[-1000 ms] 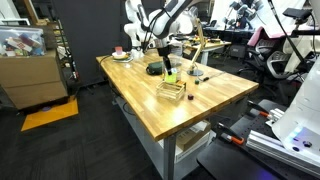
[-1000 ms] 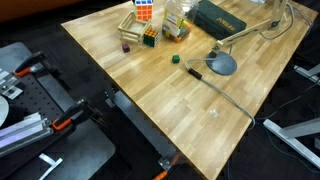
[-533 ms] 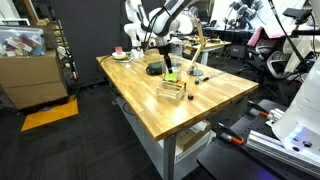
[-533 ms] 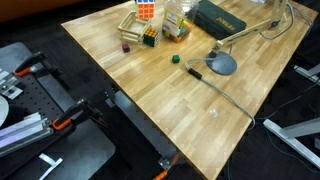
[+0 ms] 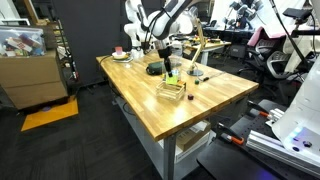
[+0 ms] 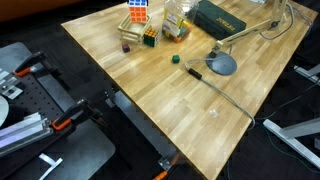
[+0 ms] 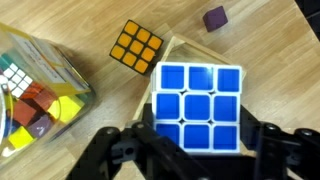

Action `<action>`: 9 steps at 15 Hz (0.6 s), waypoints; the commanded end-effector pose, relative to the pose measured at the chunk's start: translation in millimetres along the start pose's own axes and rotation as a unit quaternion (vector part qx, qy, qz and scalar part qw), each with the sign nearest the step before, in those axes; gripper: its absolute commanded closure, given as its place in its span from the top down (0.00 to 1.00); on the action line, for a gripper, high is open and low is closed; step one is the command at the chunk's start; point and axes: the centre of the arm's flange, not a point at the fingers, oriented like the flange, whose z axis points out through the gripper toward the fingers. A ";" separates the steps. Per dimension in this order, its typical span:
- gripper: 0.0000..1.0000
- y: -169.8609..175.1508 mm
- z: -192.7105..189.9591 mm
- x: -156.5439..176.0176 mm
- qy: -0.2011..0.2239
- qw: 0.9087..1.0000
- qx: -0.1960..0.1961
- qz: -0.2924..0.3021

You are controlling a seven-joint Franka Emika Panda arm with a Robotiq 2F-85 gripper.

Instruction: Put the Rubik's cube on the right into the wooden box

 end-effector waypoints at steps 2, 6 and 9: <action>0.53 -18.4 -4.8 -13.7 0.001 0.998 0.019 0.059; 0.53 -16.7 6.3 -21.2 0.018 0.991 0.059 0.118; 0.53 -6.8 20.3 -26.7 0.033 0.985 0.090 0.141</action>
